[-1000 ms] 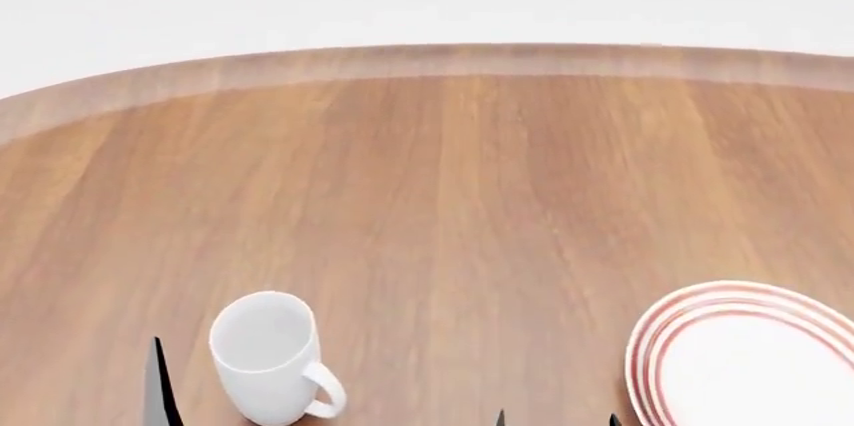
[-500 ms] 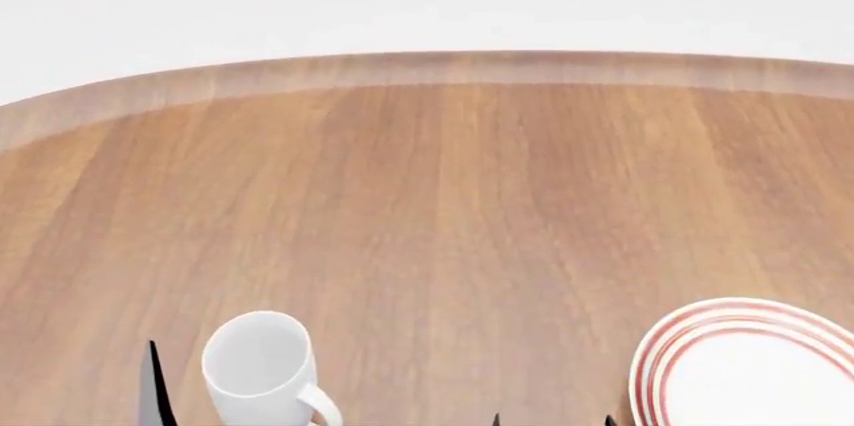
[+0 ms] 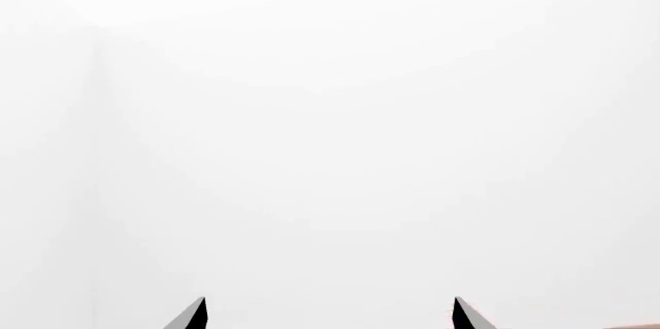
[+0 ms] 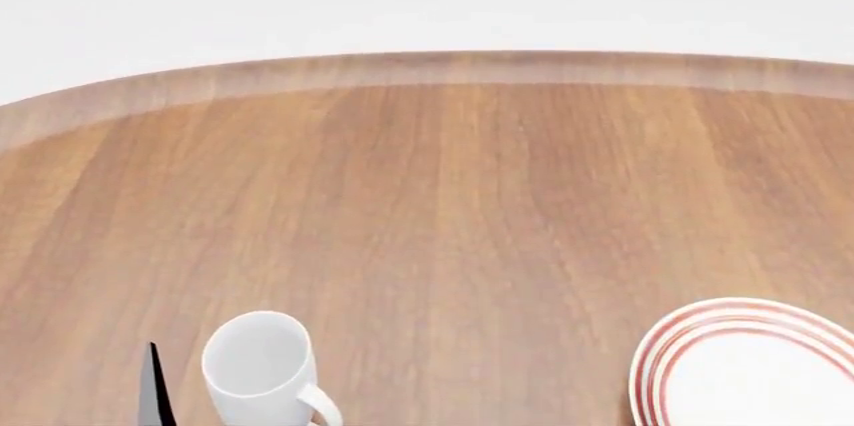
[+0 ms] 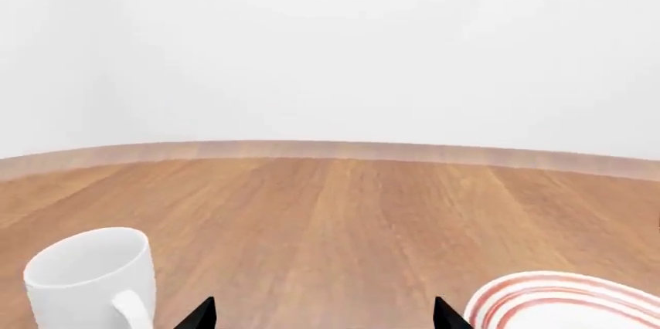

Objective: Pick up the red mug and put it on the plate

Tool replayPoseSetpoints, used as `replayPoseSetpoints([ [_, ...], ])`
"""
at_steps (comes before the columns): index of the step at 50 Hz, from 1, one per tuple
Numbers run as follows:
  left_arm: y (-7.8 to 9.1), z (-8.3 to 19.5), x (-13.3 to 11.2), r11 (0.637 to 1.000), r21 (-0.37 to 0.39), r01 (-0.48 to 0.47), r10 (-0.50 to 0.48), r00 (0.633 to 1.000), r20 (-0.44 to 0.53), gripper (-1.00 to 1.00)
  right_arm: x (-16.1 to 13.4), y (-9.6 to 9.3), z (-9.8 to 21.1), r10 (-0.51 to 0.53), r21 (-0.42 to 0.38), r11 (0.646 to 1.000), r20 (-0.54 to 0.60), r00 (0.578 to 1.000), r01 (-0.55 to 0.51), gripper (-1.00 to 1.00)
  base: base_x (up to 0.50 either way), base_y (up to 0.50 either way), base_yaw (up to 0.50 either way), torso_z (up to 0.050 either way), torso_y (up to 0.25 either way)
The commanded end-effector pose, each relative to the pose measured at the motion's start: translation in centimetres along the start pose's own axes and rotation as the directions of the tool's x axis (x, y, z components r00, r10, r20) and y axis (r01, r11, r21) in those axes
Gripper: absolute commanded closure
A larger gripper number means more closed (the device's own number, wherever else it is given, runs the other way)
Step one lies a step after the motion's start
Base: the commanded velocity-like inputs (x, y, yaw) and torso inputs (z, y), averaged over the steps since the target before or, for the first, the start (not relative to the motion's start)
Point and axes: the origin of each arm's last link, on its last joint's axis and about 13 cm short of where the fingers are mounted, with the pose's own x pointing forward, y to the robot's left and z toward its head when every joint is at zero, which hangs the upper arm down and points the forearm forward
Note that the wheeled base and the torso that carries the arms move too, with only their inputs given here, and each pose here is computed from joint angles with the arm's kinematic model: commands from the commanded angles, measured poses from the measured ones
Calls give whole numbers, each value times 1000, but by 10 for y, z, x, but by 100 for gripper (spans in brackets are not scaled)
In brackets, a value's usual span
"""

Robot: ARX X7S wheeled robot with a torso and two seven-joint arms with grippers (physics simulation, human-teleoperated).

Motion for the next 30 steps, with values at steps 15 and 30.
replayPoseSetpoints([
  [15,0,-3,2,1000,-3,0,0,1000,-5,-100,-72,-8,8,59,-26,998,32,998,-58,-100,0,0,0,0,0],
  [30,0,-5,3,1000,0,-2,2,1000,-8,-100,-108,-14,-5,68,-22,997,31,997,-68,-100,0,0,0,0,0],
])
